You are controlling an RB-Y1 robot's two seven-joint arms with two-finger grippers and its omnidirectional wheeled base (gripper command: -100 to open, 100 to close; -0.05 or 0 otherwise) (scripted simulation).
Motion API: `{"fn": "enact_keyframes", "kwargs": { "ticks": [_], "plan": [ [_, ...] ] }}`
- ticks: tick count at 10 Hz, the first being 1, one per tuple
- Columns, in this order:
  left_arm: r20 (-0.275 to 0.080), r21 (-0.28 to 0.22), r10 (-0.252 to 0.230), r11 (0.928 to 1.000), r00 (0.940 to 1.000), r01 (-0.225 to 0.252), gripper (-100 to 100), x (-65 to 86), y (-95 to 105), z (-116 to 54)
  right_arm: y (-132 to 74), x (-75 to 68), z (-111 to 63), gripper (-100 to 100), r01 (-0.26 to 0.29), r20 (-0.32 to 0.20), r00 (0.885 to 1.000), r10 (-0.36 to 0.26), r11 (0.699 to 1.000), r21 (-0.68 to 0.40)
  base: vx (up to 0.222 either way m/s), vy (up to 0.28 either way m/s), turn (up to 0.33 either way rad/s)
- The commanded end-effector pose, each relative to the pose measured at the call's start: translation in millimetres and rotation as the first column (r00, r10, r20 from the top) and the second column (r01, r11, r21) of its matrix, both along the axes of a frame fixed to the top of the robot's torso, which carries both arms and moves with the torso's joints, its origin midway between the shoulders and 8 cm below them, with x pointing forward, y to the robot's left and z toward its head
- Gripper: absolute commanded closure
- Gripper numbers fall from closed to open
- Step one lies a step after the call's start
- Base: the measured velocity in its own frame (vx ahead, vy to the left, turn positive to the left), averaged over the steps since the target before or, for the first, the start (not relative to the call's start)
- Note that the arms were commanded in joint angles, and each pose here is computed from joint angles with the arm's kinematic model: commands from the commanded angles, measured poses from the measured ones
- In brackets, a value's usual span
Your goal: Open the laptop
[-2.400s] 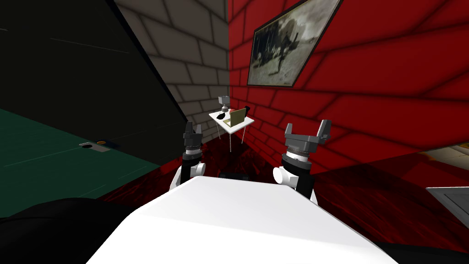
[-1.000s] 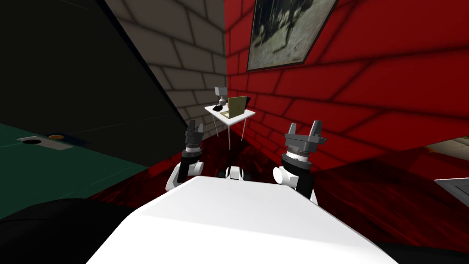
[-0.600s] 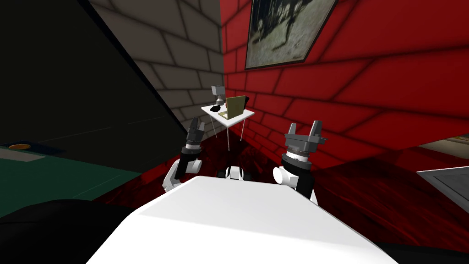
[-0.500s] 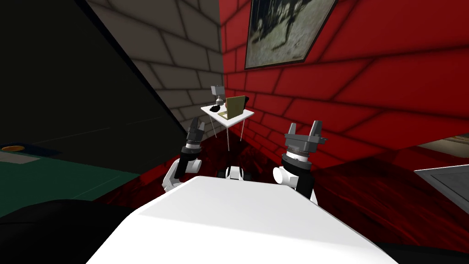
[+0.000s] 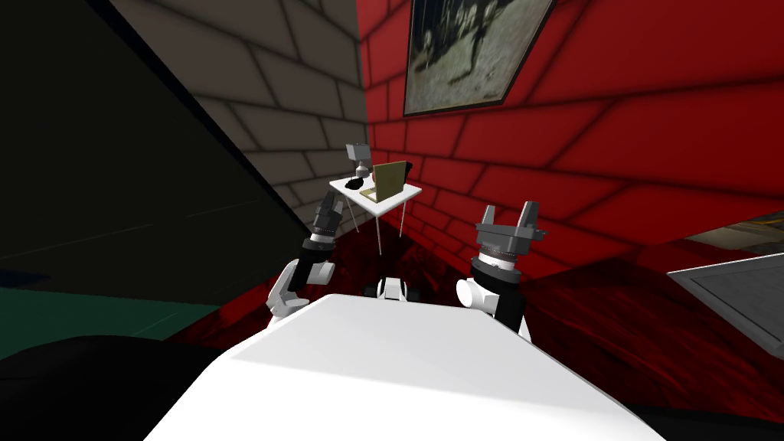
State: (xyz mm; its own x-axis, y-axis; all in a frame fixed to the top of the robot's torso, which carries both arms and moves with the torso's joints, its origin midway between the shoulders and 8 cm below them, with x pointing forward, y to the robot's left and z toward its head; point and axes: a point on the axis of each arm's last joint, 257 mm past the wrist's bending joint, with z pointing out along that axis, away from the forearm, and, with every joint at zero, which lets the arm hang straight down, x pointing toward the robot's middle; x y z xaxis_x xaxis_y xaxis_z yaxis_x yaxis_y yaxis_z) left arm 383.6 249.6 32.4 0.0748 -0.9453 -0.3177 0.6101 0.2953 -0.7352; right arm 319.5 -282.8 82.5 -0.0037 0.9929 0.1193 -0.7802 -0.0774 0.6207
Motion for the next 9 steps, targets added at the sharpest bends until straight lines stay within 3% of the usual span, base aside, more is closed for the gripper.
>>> {"fn": "enact_keyframes", "kwargs": {
  "ticks": [1,4,5,6,7,9],
  "plan": [
    [-0.028,0.026,0.007,0.9996,0.9996,-0.007,-100,9.0,0.4,4.1,0.0,0.0,0.0,0,0.000,0.000,1.000,0.000,1.000,0.000,0.086,0.072,-0.143],
    [-0.069,0.041,0.024,0.9990,0.9973,-0.021,-100,18.7,3.3,2.7,0.0,0.0,0.0,0,0.000,0.000,1.000,0.000,1.000,0.000,0.078,0.055,-0.090],
    [-0.067,0.059,0.024,0.9981,0.9975,-0.020,-100,21.4,2.0,10.6,0.0,0.0,0.0,0,0.000,0.000,1.000,0.000,1.000,0.000,0.089,0.056,-0.138],
    [-0.092,0.057,0.035,0.9979,0.9951,-0.030,-100,25.3,4.7,5.3,0.0,0.0,0.0,0,0.000,0.000,1.000,0.000,1.000,0.000,0.084,0.049,-0.082],
    [-0.085,0.075,0.034,0.9968,0.9958,-0.027,-100,27.1,2.8,14.4,0.0,0.0,0.0,0,0.000,0.000,1.000,0.000,1.000,0.000,0.100,0.049,-0.130],
    [-0.115,0.073,0.047,0.9966,0.9922,-0.039,-100,31.5,6.3,8.0,0.0,0.0,0.0,0,0.000,0.000,1.000,0.000,1.000,0.000,0.060,0.035,-0.040]
  ]
}}
